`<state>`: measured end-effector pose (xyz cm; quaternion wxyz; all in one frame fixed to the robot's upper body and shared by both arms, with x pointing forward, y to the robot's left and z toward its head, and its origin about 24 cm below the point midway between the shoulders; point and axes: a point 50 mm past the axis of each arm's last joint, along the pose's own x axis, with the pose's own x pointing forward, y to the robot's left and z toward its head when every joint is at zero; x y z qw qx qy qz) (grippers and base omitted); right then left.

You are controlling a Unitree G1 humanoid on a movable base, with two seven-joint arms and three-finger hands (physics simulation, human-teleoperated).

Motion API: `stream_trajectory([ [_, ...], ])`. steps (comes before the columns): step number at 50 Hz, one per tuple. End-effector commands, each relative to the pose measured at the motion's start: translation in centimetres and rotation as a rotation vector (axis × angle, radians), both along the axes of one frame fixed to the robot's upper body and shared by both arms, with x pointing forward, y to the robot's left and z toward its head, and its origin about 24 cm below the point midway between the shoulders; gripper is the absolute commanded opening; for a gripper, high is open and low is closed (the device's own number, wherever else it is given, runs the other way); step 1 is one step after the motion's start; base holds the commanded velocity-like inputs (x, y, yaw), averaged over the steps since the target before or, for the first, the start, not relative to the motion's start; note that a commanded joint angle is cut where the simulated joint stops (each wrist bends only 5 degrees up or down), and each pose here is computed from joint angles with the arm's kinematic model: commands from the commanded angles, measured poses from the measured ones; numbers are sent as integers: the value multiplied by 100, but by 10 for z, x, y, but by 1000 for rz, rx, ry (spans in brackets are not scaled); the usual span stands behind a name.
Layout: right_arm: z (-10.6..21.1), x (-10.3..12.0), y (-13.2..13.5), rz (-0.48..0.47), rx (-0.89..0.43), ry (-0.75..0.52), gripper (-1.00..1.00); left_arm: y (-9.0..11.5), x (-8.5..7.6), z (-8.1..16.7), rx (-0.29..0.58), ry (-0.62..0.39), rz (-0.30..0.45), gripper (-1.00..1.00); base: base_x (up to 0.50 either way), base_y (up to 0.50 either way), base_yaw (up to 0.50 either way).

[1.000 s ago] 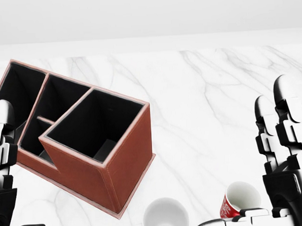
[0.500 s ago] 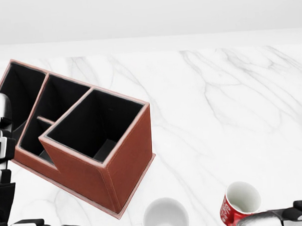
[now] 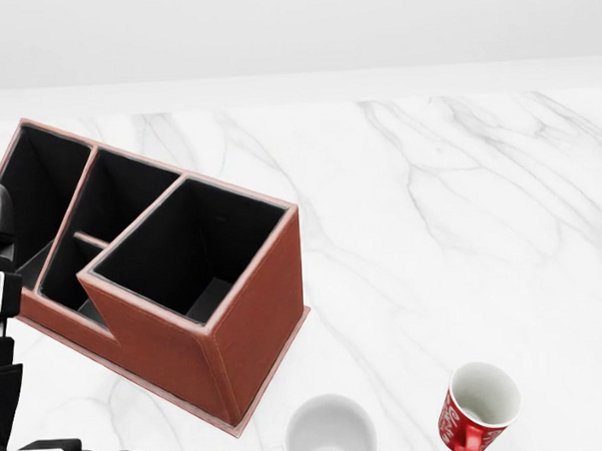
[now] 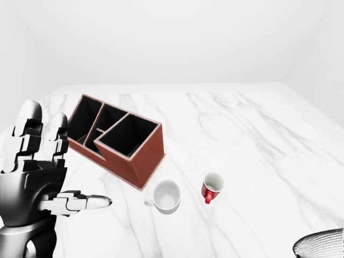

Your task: Pick up the red mug and place it to the right of the caddy.

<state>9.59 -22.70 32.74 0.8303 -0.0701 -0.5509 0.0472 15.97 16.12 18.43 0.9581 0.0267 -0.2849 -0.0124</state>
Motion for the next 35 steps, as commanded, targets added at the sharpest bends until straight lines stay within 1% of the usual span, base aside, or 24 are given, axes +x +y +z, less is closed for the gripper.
stream_trajectory([
  [1,23,-20,22,-104,-366,-187,100,1,-2,2,-1,-9,4,100,0,0,0],
  [3,20,-13,26,-135,-438,-174,100,-1,0,-1,0,4,-1,100,0,0,0],
  [6,14,-5,30,-182,-533,-152,100,-1,-3,4,3,-19,-1,100,0,0,0],
  [9,12,-3,32,-224,-600,-165,100,0,-3,4,2,-21,1,100,0,0,0],
  [14,4,5,36,-318,-759,-138,100,3,-2,2,-2,-14,5,100,0,0,0],
  [17,-5,14,38,-397,-886,-77,100,1,-3,5,0,-28,4,100,0,0,0],
  [19,-10,20,39,-459,-965,-37,100,1,-3,4,0,-19,3,100,0,0,0],
  [21,-15,28,35,-515,-1032,32,100,1,-2,3,0,-18,3,100,0,0,0],
  [25,-24,43,26,-628,-1009,131,100,-1,-1,2,1,-9,-1,100,0,0,0],
  [28,-26,49,22,-709,-991,156,100,-1,-1,0,1,1,-3,100,0,0,0],
  [32,-28,55,20,-782,-987,175,100,2,-2,3,0,-13,3,100,0,0,0],
  [35,-31,60,16,-817,-967,207,100,2,-2,4,0,-20,4,100,0,0,0],
])
